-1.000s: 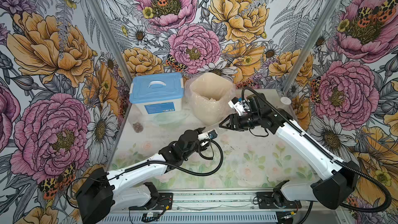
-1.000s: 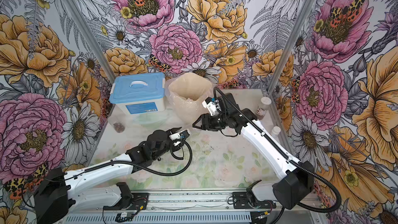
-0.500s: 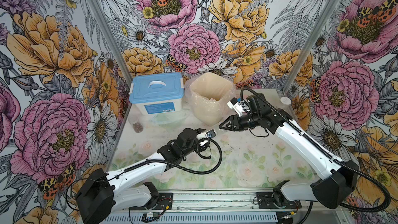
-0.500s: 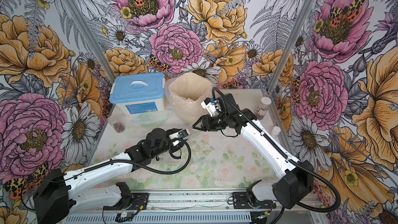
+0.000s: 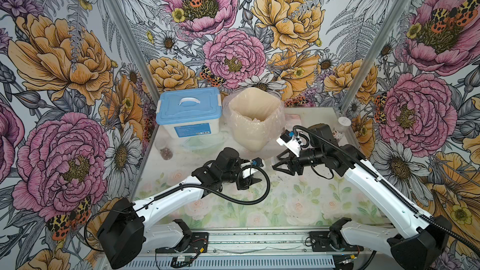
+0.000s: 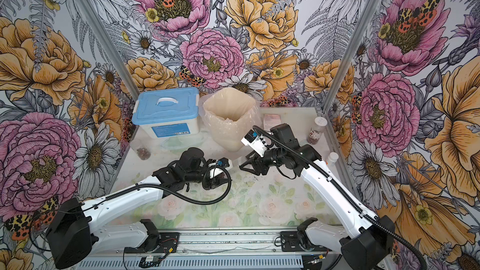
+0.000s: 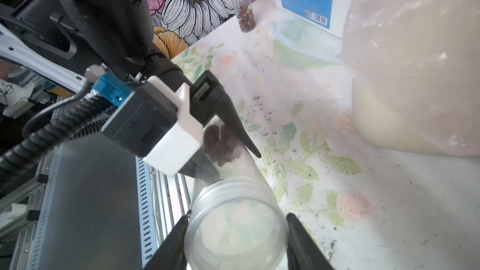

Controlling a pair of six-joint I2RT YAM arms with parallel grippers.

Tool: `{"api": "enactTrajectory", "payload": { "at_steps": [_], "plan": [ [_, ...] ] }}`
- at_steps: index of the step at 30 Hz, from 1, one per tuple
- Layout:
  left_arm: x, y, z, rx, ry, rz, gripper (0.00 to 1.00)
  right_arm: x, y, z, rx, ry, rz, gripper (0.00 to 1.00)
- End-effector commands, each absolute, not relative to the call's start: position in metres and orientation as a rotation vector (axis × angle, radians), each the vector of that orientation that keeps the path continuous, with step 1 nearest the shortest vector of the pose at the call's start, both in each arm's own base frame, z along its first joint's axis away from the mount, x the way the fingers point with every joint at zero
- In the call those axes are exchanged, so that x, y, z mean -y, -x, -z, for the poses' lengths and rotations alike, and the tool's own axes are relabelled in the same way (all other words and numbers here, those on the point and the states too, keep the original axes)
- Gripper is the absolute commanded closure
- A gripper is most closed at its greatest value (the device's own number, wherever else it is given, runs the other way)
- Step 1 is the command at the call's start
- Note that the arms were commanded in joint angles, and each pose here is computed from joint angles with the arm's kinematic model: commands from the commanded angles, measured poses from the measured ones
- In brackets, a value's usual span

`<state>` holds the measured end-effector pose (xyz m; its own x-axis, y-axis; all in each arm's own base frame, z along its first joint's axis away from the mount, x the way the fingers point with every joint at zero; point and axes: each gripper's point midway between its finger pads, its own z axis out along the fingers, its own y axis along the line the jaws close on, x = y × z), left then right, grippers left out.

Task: Empty the moldy dried flower tea in the jars
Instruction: Unscrew the lid from the jar.

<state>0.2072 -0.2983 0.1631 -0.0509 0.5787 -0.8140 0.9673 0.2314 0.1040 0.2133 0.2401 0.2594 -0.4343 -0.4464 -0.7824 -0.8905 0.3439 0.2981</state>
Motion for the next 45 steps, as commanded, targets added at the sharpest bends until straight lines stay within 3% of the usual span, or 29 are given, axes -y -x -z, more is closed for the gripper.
{"api": "enactTrajectory", "payload": {
  "at_steps": [1,13,17,21,25,32,35,40,45],
  "plan": [
    [0.31,-0.198,-0.19,-1.644,-1.437,0.762,0.53,-0.237,-0.218,-0.255,-1.906,1.293,-0.853,0.51],
    [0.306,-0.202,-0.194,-1.626,-1.405,0.746,0.52,-0.241,-0.215,-0.259,-1.857,1.33,-0.896,0.48],
    [0.306,-0.205,-0.191,-1.64,-1.4,0.724,0.52,-0.241,-0.216,-0.263,-1.863,1.314,-0.899,0.42],
    [0.304,-0.208,-0.192,-1.64,-1.391,0.699,0.52,-0.242,-0.214,-0.277,-1.85,1.282,-0.913,0.16],
    [0.301,-0.213,-0.192,-1.644,-1.368,0.647,0.52,-0.241,-0.205,-0.297,-1.81,1.254,-0.963,0.01],
    [0.293,-0.228,-0.189,-1.643,-1.319,0.482,0.5,-0.233,-0.199,-0.336,-1.843,1.027,-1.055,0.01],
    [0.286,-0.238,-0.187,-1.647,-1.298,0.37,0.51,-0.228,-0.216,-0.35,-1.923,0.799,-1.071,0.05],
    [0.276,-0.255,-0.187,-1.633,-1.247,0.15,0.53,-0.221,-0.25,-0.341,-2.145,0.393,-1.152,0.08],
    [0.264,-0.269,-0.192,-1.618,-1.193,-0.036,0.55,-0.233,-0.257,-0.313,-2.309,0.238,-1.295,0.1]
  ]
}}
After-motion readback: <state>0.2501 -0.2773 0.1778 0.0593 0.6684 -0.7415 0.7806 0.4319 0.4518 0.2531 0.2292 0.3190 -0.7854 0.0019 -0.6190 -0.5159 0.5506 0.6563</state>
